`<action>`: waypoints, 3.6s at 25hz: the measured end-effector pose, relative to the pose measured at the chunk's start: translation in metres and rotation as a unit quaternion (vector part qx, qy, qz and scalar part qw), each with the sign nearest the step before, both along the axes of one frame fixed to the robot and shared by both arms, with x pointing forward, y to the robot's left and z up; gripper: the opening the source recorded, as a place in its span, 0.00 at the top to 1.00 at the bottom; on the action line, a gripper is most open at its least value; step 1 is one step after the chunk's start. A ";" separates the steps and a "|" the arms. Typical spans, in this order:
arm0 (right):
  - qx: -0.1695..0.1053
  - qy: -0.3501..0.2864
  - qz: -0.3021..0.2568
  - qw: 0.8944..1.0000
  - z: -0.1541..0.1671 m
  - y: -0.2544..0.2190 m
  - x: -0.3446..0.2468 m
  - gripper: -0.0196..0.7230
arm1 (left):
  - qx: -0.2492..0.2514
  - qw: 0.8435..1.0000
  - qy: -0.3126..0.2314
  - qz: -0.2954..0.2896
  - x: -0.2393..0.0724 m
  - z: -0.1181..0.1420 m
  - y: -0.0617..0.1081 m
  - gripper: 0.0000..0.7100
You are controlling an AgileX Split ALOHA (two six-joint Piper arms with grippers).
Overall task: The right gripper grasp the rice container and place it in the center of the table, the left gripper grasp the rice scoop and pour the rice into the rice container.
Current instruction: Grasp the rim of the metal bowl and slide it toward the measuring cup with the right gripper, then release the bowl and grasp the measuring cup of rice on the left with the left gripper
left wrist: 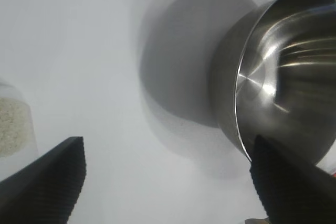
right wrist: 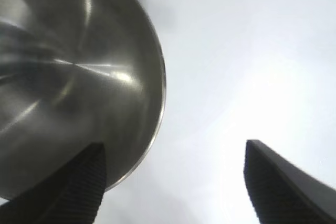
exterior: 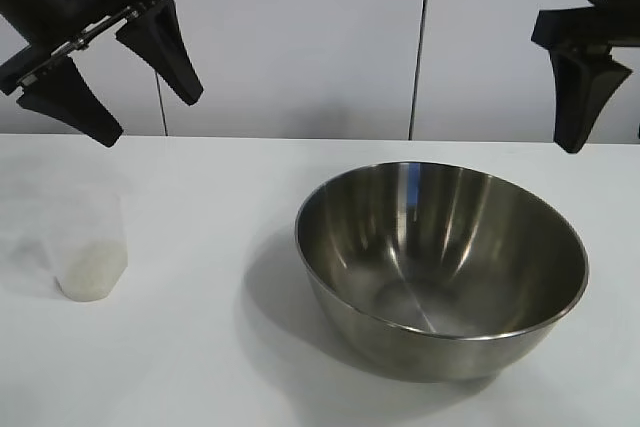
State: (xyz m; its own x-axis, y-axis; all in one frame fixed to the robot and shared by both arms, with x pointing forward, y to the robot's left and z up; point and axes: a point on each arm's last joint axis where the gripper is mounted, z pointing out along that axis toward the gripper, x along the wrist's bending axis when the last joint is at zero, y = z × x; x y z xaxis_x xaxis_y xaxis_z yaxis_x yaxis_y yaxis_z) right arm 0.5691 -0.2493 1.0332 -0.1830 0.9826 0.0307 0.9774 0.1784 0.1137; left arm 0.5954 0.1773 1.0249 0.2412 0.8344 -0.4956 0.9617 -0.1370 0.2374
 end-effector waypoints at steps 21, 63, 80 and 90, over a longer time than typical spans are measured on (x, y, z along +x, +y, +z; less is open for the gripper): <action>0.090 0.030 0.022 0.995 -0.082 0.018 0.036 0.95 | 0.000 1.000 0.000 0.000 0.000 0.000 0.000 0.13; 0.077 -0.088 0.060 0.991 -0.036 0.092 0.056 0.32 | 0.000 1.000 0.000 0.000 0.000 0.000 0.000 0.13; -0.164 -0.325 -0.187 0.912 0.135 -0.153 0.008 0.34 | 0.000 1.000 0.000 0.000 0.000 0.000 0.000 0.13; -0.048 -0.534 -0.131 0.834 0.261 -0.091 -0.135 0.34 | 0.000 1.000 0.000 0.000 0.000 0.000 0.000 0.13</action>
State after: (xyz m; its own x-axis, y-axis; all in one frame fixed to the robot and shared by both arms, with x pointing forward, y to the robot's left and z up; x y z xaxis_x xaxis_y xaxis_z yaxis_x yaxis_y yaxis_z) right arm 0.4336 -0.3398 1.2941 0.1658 0.9818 -0.0925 0.3342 0.0323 0.9419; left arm 0.5954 0.1773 1.0249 0.2412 0.8344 -0.4956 0.9617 -0.1370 0.2374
